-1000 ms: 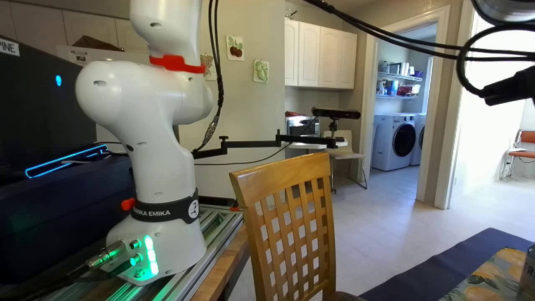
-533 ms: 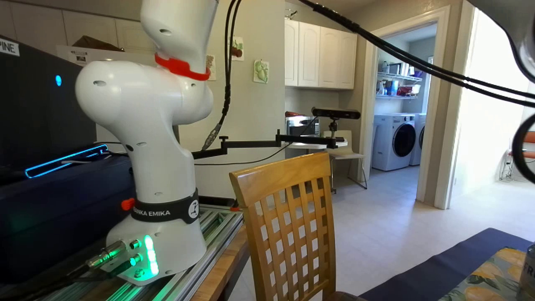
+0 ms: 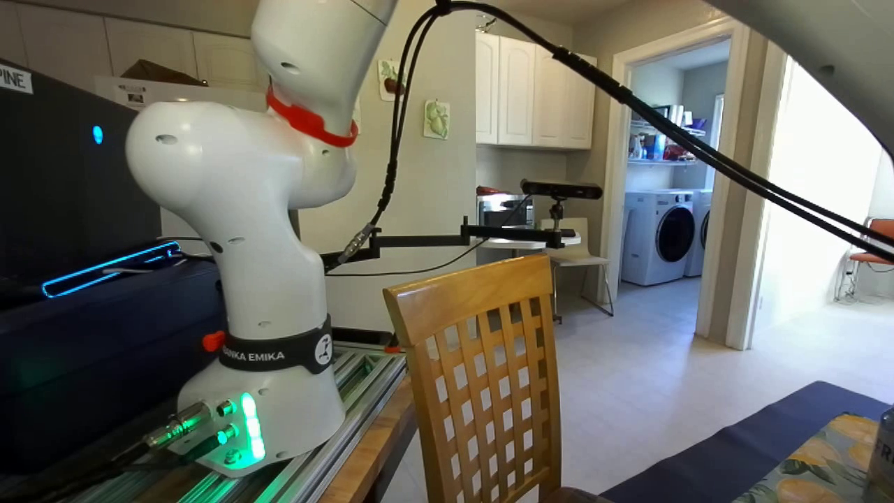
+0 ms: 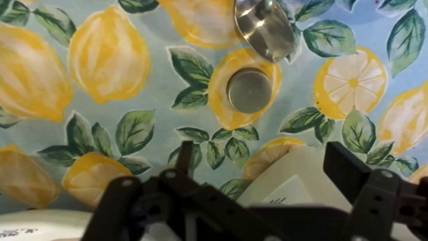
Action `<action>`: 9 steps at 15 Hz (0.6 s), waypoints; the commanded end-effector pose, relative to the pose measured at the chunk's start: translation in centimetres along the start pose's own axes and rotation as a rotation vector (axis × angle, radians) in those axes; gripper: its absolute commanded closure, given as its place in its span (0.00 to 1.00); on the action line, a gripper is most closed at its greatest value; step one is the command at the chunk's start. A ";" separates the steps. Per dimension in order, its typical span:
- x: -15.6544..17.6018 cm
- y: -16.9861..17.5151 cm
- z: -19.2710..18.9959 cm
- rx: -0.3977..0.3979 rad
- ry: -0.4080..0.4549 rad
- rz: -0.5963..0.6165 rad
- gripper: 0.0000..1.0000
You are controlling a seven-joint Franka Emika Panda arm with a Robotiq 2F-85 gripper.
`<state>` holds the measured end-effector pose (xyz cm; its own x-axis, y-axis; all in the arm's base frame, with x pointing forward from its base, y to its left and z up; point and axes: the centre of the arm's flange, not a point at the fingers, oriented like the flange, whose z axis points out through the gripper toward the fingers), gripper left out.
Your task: Put the lid on the bottle
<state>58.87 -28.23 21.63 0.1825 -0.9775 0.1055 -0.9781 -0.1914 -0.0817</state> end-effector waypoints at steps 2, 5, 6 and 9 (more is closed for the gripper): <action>1.5 -1.3 2.5 -0.027 0.012 0.035 0.00; 1.0 -0.3 3.2 -0.058 -0.012 0.055 0.00; 0.8 0.0 3.3 -0.066 -0.024 0.062 0.00; 0.1 0.5 3.7 -0.088 -0.062 0.062 0.00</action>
<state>58.72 -28.74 18.25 0.1477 -0.9862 0.0744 -0.9888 -0.1490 -0.0126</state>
